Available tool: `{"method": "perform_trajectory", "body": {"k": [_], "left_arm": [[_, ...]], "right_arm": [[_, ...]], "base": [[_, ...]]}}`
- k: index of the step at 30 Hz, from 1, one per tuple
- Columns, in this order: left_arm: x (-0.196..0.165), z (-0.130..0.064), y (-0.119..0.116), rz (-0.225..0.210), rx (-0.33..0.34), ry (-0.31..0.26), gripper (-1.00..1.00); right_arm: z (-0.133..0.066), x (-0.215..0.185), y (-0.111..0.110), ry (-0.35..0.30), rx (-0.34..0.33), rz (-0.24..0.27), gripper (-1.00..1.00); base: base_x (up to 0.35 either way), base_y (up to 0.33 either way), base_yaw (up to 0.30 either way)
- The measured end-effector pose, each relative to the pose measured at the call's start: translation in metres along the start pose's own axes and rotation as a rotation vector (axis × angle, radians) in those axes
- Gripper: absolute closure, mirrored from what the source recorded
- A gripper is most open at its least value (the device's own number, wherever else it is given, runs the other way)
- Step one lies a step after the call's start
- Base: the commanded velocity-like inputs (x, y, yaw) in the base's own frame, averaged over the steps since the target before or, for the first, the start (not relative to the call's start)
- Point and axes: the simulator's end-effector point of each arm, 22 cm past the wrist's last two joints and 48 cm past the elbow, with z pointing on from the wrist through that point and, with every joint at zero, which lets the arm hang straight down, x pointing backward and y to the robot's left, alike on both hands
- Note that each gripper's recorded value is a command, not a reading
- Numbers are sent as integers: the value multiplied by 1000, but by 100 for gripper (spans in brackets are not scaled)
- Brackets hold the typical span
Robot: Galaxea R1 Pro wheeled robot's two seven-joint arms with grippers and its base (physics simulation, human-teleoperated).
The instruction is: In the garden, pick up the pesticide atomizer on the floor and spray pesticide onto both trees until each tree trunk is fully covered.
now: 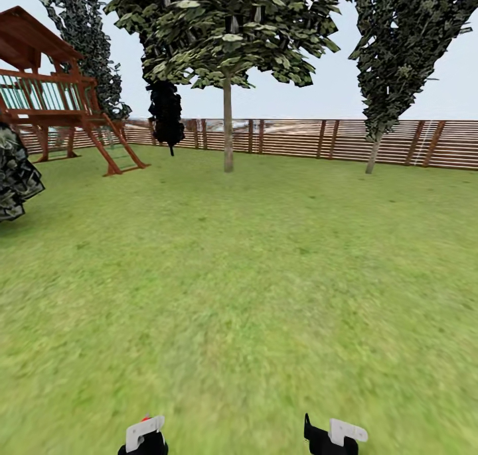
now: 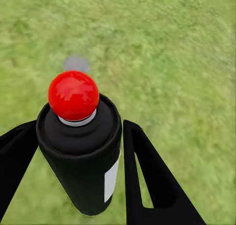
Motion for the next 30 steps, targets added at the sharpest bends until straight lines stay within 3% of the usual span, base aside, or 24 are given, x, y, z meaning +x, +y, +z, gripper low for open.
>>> {"method": "perform_trajectory", "body": {"k": [30], "left_arm": [[-1, 0, -1, -2, 3, -2, 100]], "right_arm": [[0, 0, 0, 0, 0, 0, -100]], "base": [[339, 0, 0]]}}
